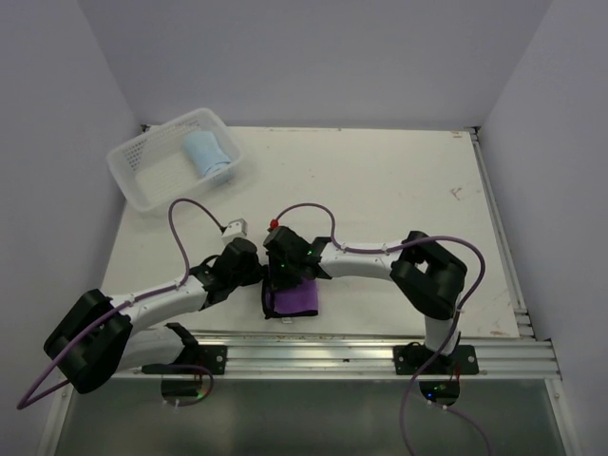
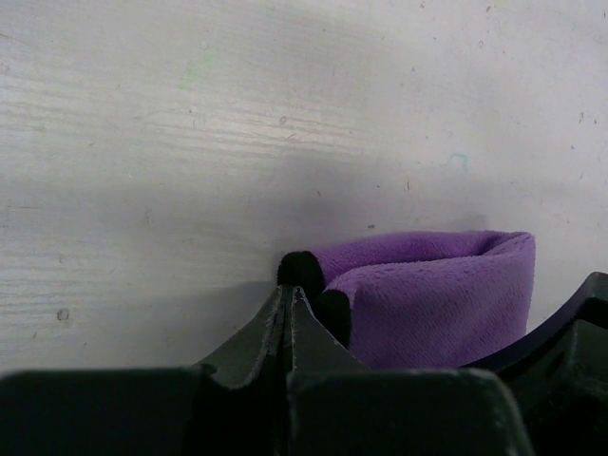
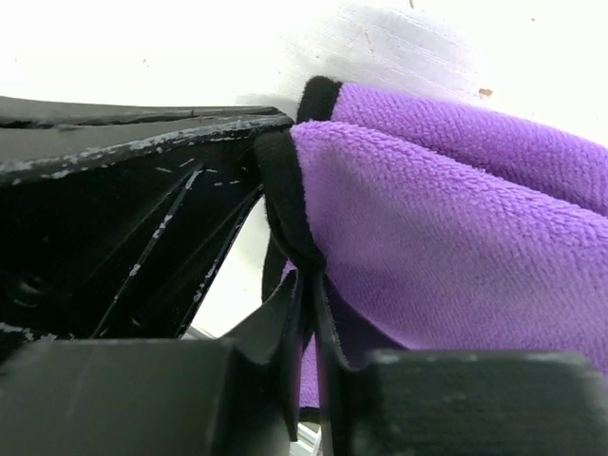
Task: Roll the towels
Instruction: Fold the towel
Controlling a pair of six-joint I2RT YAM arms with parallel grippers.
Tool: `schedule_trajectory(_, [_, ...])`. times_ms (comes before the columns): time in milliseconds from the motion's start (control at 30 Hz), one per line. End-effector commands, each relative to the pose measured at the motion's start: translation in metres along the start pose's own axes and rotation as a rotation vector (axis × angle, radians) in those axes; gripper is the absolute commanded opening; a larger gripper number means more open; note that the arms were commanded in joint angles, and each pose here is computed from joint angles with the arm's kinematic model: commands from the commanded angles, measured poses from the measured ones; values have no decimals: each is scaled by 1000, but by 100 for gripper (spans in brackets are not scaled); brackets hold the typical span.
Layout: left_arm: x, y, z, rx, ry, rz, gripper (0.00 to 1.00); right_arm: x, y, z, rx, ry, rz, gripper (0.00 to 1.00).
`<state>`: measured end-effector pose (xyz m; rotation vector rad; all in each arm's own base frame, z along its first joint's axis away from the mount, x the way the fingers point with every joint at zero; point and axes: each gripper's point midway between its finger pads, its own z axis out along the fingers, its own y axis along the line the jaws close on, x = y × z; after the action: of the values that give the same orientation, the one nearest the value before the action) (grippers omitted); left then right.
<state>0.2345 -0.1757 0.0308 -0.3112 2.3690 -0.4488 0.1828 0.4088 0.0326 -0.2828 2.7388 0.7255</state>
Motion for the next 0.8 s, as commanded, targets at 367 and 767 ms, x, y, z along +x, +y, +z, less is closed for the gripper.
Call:
schedule_trajectory(367, [-24, -7, -11, -6, -69, 24, 0, -21, 22, -31, -48, -74, -9, 37])
schedule_trajectory(767, [-57, -22, -35, 10, -143, 54, 0, -40, 14, -92, -45, -197, -37, 36])
